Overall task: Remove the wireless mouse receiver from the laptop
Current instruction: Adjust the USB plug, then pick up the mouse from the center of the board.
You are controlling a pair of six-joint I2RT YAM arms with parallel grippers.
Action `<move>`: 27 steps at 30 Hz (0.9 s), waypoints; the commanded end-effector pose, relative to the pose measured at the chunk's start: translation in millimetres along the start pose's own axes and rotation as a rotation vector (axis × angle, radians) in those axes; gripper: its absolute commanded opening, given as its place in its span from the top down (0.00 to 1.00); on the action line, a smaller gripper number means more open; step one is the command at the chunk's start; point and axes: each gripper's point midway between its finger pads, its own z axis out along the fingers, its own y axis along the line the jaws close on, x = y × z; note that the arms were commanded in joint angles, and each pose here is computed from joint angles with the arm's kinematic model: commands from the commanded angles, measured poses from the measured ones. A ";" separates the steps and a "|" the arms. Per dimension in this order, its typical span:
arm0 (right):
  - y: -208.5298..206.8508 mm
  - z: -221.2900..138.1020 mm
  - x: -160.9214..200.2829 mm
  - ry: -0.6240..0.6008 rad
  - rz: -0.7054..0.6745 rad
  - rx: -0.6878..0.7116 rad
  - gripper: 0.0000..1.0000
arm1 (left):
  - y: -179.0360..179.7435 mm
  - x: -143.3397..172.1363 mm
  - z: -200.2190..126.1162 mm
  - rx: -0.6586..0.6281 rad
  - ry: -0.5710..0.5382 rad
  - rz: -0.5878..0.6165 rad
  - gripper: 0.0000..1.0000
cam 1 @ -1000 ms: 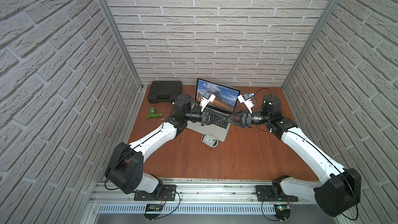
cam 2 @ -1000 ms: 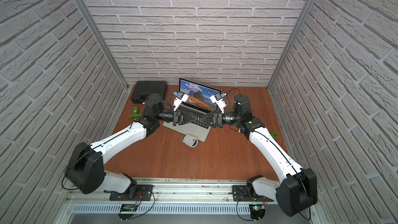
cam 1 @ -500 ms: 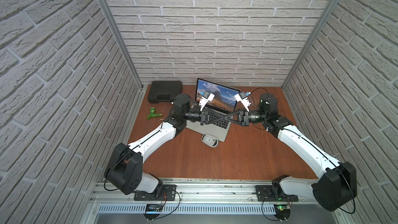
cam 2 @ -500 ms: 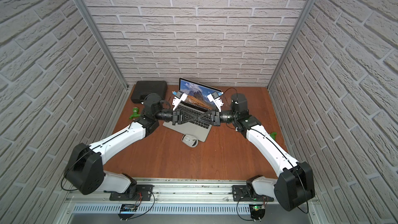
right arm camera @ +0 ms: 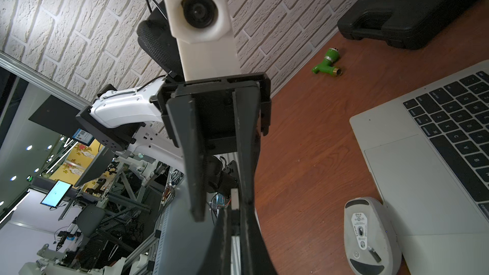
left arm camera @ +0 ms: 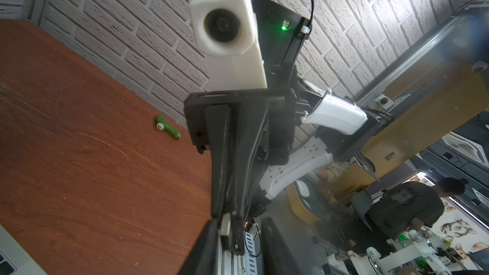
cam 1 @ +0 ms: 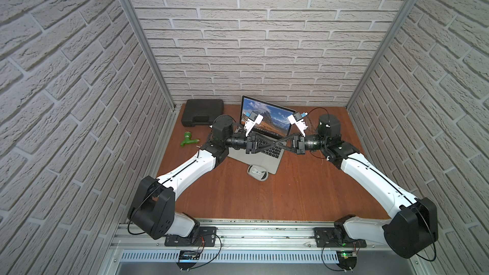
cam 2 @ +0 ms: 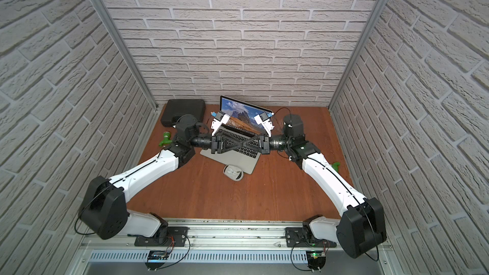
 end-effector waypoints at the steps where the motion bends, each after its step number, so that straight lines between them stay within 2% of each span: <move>1: 6.4 -2.2 -8.8 -0.015 -0.064 0.021 0.97 | 9.8 -21.6 -27.4 -0.120 -0.114 0.073 0.20; 4: 2.2 -9.2 -6.9 -0.026 -0.080 0.054 0.98 | 54.4 -25.3 -80.2 -0.348 -0.254 0.003 0.19; 7: -5.6 -10.0 8.6 0.037 -0.085 0.110 0.97 | 102.6 -6.1 -142.7 -0.638 -0.361 -0.108 0.25; 9: -15.6 -3.1 36.5 0.176 -0.115 0.180 0.98 | 131.6 28.1 -169.5 -0.815 -0.337 -0.236 0.30; 10: -24.7 0.9 50.0 0.245 -0.114 0.228 0.97 | 139.7 42.9 -173.7 -0.856 -0.304 -0.283 0.32; 12: -43.3 13.4 76.6 0.363 -0.083 0.283 0.97 | 149.7 71.9 -169.2 -0.848 -0.250 -0.367 0.32; 17: -76.5 55.1 99.4 0.344 0.039 0.276 0.97 | 163.5 120.9 -158.9 -0.793 -0.263 -0.475 0.35; 19: -95.8 66.6 104.2 0.337 0.099 0.317 0.98 | 167.0 133.0 -153.0 -0.775 -0.246 -0.502 0.35; 23: -109.8 86.9 119.1 0.368 0.132 0.296 0.97 | 172.1 151.0 -122.8 -0.707 -0.145 -0.523 0.33; 27: -132.2 85.3 135.8 0.415 0.137 0.364 0.97 | 184.4 166.3 -102.8 -0.657 -0.105 -0.561 0.31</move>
